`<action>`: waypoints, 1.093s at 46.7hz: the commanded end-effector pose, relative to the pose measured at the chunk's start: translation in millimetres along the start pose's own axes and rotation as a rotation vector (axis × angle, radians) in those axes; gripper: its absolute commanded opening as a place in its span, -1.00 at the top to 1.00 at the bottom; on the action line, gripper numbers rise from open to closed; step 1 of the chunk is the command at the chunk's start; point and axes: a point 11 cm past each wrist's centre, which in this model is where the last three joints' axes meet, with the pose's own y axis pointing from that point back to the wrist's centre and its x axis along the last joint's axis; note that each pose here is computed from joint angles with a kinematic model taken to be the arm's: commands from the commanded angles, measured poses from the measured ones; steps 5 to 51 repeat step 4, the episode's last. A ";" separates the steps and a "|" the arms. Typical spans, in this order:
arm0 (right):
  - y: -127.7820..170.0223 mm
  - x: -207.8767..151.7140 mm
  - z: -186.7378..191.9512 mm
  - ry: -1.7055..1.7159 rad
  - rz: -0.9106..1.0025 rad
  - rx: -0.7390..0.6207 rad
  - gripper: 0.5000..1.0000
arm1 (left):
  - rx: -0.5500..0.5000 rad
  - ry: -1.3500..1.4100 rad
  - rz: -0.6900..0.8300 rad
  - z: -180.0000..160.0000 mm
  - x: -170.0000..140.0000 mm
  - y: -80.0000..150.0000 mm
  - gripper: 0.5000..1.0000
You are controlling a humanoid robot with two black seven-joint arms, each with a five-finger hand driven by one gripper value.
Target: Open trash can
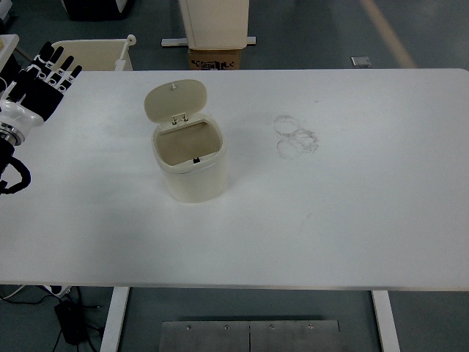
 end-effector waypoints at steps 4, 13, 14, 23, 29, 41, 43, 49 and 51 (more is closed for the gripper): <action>-0.1 0.0 -0.6 -0.007 0.000 -0.001 -0.97 | -0.003 -0.002 0.009 0.5 3.9 1.6 -1.00; -0.1 0.0 -0.6 -0.007 0.000 -0.001 -0.97 | -0.003 -0.002 0.009 0.5 3.9 1.6 -1.00; -0.1 0.0 -0.6 -0.007 0.000 -0.001 -0.97 | -0.003 -0.002 0.009 0.5 3.9 1.6 -1.00; -0.1 0.0 -0.6 -0.007 0.000 -0.001 -0.97 | -0.003 -0.002 0.009 0.5 3.9 1.6 -1.00; -0.1 0.0 -0.6 -0.007 0.000 -0.001 -0.97 | -0.003 -0.002 0.009 0.5 3.9 1.6 -1.00; -0.1 0.0 -0.6 -0.007 0.000 -0.001 -0.97 | -0.003 -0.002 0.009 0.5 3.9 1.6 -1.00; -0.1 0.0 -0.6 -0.007 0.000 -0.001 -0.97 | -0.003 -0.002 0.009 0.5 3.9 1.6 -1.00; -0.1 0.0 -0.6 -0.007 0.000 -0.001 -0.97 | -0.003 -0.002 0.009 0.5 3.9 1.6 -1.00; -0.1 0.0 -0.6 -0.007 0.000 -0.001 -0.97 | -0.003 -0.002 0.009 0.5 3.9 1.6 -1.00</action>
